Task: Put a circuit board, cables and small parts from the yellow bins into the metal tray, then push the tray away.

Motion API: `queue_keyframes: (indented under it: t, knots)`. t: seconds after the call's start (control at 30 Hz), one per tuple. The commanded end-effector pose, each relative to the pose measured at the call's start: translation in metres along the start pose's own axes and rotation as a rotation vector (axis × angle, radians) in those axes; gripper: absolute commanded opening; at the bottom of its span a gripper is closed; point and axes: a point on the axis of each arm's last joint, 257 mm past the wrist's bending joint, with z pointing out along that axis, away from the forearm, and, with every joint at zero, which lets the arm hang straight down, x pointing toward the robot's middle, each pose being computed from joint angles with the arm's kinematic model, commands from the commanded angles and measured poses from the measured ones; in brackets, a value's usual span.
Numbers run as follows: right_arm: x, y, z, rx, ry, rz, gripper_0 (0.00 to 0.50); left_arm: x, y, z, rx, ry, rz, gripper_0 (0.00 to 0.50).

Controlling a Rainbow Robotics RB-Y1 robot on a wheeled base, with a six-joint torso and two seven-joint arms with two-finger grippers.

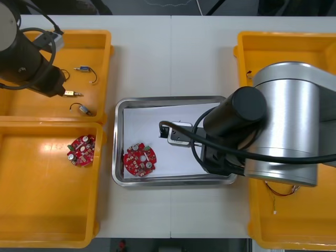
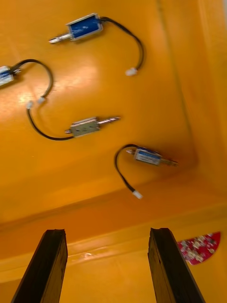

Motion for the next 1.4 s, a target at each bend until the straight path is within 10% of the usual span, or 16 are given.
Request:
queue_keyframes:
  t: [0.03, 0.43, 0.93, 1.0, 1.03, 1.07, 1.1, 1.4]
  knots:
    - [-0.012, 0.002, 0.022, -0.012, 0.001, -0.052, 0.000, -0.024, 0.054, -0.020, -0.081, -0.082, -0.135, 0.500]
    - [-0.007, 0.032, 0.085, -0.110, 0.023, -0.025, 0.000, -0.059, 0.090, -0.009, -0.100, -0.157, -0.296, 0.500]
    - [-0.008, 0.033, 0.115, -0.107, 0.011, -0.010, 0.003, -0.113, 0.106, 0.020, -0.134, -0.293, -0.606, 0.500]
    - [-0.008, 0.028, 0.115, -0.087, 0.010, -0.017, 0.271, -0.118, 0.103, 0.024, -0.125, -0.306, -0.659, 0.500]
    - [-0.008, 0.028, 0.115, -0.087, 0.010, -0.017, 0.271, -0.118, 0.103, 0.024, -0.125, -0.306, -0.659, 0.500]
    - [-0.012, 0.024, 0.114, -0.067, 0.004, -0.024, 0.448, -0.121, 0.101, 0.027, -0.109, -0.314, -0.703, 0.500]
    - [-0.013, 0.022, 0.113, -0.059, 0.001, -0.027, 0.500, -0.123, 0.100, 0.028, -0.103, -0.318, -0.721, 0.500]
    - [-0.024, 0.003, 0.100, -0.021, -0.032, -0.008, 0.500, -0.124, 0.095, 0.044, -0.045, -0.328, -0.945, 0.500]
